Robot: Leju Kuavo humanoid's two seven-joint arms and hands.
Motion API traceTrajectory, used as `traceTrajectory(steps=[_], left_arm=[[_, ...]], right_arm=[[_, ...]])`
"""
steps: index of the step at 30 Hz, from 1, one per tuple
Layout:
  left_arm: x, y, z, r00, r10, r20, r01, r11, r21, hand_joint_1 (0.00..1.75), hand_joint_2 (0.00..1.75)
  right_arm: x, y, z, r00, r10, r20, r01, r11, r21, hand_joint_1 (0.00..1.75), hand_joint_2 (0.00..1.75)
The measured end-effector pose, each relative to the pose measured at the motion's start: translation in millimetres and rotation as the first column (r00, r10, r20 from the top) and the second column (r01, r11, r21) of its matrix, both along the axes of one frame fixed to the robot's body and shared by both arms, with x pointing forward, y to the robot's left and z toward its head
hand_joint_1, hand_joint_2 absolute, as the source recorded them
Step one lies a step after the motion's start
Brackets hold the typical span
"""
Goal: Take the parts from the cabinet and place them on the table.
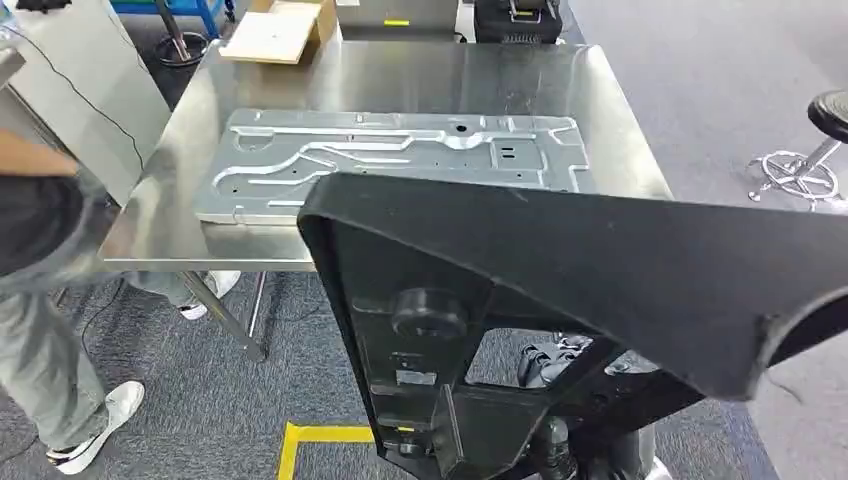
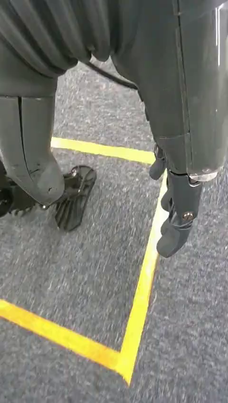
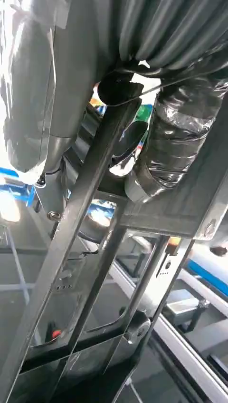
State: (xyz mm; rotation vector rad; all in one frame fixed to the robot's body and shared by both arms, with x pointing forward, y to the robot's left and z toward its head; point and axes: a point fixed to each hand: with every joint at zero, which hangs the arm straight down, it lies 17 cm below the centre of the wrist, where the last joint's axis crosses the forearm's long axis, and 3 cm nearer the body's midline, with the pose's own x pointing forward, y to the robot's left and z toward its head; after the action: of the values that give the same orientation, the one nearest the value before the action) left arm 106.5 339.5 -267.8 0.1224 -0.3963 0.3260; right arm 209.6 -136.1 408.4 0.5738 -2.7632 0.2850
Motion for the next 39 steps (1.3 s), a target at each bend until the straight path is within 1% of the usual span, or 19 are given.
traceTrajectory(steps=[9, 13, 30, 39], left_arm=[[5, -1, 1, 1.0, 0.001, 0.008, -0.001, 1.0, -0.002, 0.0, 1.75], [0, -1, 0, 1.0, 0.002, 0.001, -0.002, 1.0, -0.001, 0.0, 1.75], [2, 0, 1, 1.0, 0.016, 0.01, -0.016, 1.0, -0.002, 0.0, 1.75], [10, -6, 2, 0.999, 0.022, 0.029, -0.022, 1.0, -0.01, 0.0, 1.75]], right_arm=[[-1, 0, 1, 1.0, -0.004, 0.007, 0.004, 1.0, -0.003, 1.75, 1.75], [-1, 0, 1, 1.0, -0.004, 0.006, 0.004, 1.0, -0.004, 1.75, 1.75], [0, 1, 1, 1.0, -0.008, 0.002, 0.008, 1.0, -0.01, 1.75, 1.75], [2, 4, 0, 0.999, -0.031, 0.01, 0.031, 0.999, -0.033, 1.75, 1.75]])
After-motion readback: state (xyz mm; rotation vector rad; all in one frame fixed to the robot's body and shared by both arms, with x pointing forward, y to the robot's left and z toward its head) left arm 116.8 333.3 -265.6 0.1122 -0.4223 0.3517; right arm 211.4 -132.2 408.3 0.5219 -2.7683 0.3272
